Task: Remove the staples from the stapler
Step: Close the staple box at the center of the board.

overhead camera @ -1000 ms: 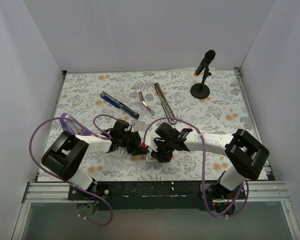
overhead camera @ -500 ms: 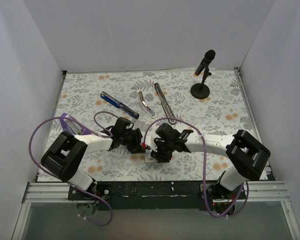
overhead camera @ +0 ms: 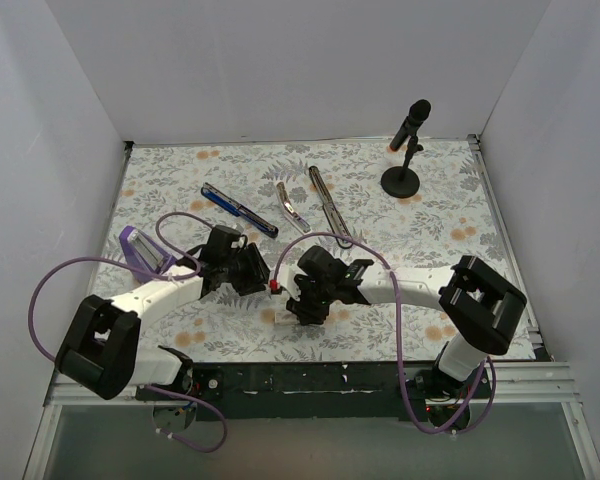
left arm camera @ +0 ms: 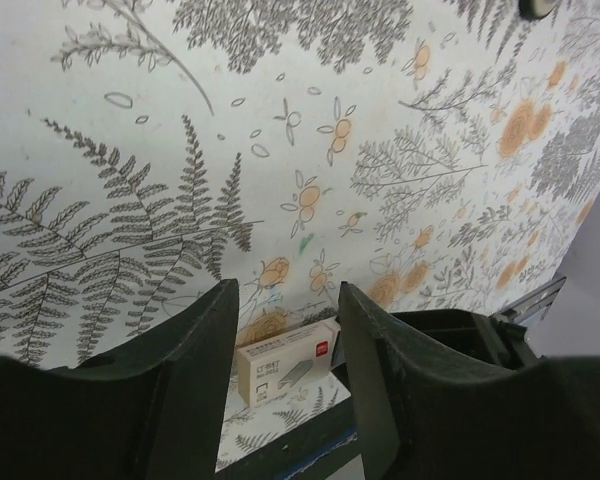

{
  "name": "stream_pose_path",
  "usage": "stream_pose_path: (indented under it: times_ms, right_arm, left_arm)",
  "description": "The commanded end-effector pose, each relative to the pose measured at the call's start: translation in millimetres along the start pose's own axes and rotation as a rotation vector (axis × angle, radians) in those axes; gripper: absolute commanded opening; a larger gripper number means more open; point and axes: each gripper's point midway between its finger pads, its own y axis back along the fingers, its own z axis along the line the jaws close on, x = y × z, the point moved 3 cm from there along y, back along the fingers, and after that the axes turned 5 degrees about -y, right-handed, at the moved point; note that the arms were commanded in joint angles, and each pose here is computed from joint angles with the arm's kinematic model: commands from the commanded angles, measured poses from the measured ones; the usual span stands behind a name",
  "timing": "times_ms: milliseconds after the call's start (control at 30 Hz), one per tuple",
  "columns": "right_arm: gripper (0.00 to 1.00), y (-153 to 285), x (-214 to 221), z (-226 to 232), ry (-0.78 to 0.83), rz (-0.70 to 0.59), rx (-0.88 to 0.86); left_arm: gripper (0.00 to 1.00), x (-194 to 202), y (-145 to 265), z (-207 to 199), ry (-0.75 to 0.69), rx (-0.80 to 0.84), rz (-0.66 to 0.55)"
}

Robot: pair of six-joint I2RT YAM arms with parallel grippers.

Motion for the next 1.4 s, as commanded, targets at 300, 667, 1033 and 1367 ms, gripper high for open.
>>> stream_pose_path:
  times_ms: [300, 667, 1033, 1367]
  right_arm:
    - [0.42, 11.9, 12.8, -4.8, 0.059, 0.092, 0.037]
    - [0.42, 10.1, 13.4, -2.2, 0.052, 0.101, 0.014]
    - [0.42, 9.9, 11.0, -0.1, 0.050, 0.078, 0.005]
    - [0.42, 14.0, 14.1, 1.7, 0.072, 0.072, 0.004]
  left_arm:
    - [0.37, 50.8, 5.4, 7.7, 0.059, 0.146, 0.153]
    - [0.33, 74.1, -1.1, -0.5, 0.096, 0.300, 0.230]
    - [0.26, 85.4, -9.3, -2.4, 0.113, 0.309, 0.261]
    - [0.05, 80.9, -14.3, -1.6, 0.107, 0.289, 0.243]
